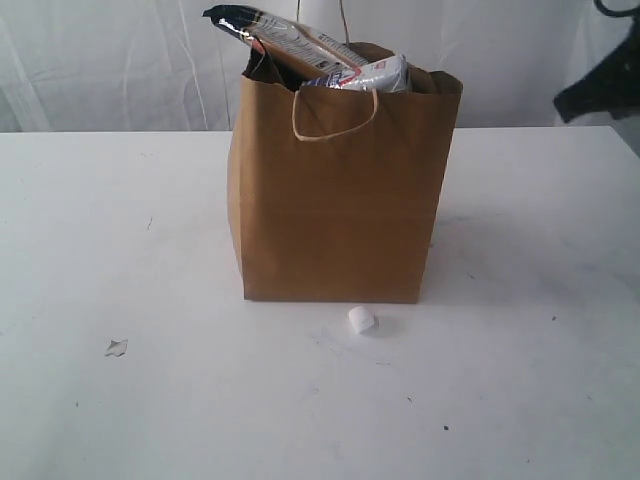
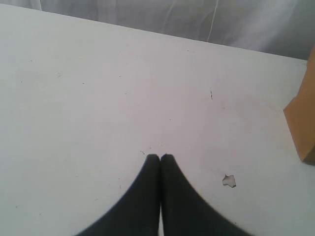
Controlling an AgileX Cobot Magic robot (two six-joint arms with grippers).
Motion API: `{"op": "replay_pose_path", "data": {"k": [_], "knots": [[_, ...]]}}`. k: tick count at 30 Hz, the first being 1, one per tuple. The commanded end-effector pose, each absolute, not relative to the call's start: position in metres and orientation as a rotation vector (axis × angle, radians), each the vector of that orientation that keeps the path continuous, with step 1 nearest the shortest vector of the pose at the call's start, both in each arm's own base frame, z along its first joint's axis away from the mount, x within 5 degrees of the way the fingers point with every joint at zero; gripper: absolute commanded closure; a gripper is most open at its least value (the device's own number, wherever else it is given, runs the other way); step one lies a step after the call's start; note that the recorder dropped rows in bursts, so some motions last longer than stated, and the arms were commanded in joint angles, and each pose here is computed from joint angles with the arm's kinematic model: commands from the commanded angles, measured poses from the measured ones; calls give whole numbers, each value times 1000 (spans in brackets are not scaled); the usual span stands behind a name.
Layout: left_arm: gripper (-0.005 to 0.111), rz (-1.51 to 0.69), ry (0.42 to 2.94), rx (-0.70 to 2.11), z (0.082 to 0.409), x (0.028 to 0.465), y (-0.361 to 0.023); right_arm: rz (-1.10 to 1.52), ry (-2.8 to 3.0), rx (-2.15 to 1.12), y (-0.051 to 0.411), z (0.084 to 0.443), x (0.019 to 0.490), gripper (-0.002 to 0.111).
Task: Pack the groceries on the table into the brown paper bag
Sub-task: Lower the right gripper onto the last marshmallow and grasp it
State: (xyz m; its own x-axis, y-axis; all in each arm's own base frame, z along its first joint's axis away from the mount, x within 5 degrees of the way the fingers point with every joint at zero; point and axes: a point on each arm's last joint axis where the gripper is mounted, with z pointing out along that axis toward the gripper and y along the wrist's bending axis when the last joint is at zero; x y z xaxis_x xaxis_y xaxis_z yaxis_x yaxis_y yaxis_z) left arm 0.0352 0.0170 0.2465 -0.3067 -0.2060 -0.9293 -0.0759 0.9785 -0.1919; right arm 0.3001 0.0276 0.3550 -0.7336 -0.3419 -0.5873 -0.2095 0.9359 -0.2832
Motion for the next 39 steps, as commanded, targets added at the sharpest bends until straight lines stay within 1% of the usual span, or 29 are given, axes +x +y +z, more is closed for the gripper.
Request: {"op": "replay_pose_path", "data": {"k": [1,2,5,6,8,11,18,21,23,25,26,28,29,30,31,34,39], "knots": [[107,-133,1877,-212,246,35,17,-217,2608,-244,21,333,286,108],[107,-133,1877,-212,246,35,17,-162,2631,-267,25,326,284,108],[107,-133,1877,-212,246,35,17,136,2677,-400,45,303,275,108],[107,-133,1877,-212,246,35,17,310,2668,-427,57,294,272,108],[107,-133,1877,-212,246,35,17,528,2620,-521,74,283,268,108],[107,-133,1877,-212,246,35,17,710,2563,-674,98,263,265,108],[107,-133,1877,-212,246,35,17,633,2562,-892,145,215,277,108],[107,-133,1877,-212,246,35,17,601,2550,-1011,162,198,276,103],[107,-133,1877,-212,246,35,17,572,2516,-1101,170,190,275,95],[107,-133,1877,-212,246,35,17,544,2484,-1158,178,182,276,83],[107,-133,1877,-212,246,35,17,531,2475,-1161,180,179,277,77],[107,-133,1877,-212,246,35,17,493,2449,-1140,183,176,281,61],[107,-133,1877,-212,246,35,17,479,2439,-1129,184,175,283,57],[107,-133,1877,-212,246,35,17,459,2422,-1114,185,175,285,50],[107,-133,1877,-212,246,35,17,439,2405,-1095,184,176,288,48],[107,-133,1877,-212,246,35,17,372,2354,-1018,184,176,297,47],[107,-133,1877,-212,246,35,17,373,2409,-1012,185,159,299,47]]}}
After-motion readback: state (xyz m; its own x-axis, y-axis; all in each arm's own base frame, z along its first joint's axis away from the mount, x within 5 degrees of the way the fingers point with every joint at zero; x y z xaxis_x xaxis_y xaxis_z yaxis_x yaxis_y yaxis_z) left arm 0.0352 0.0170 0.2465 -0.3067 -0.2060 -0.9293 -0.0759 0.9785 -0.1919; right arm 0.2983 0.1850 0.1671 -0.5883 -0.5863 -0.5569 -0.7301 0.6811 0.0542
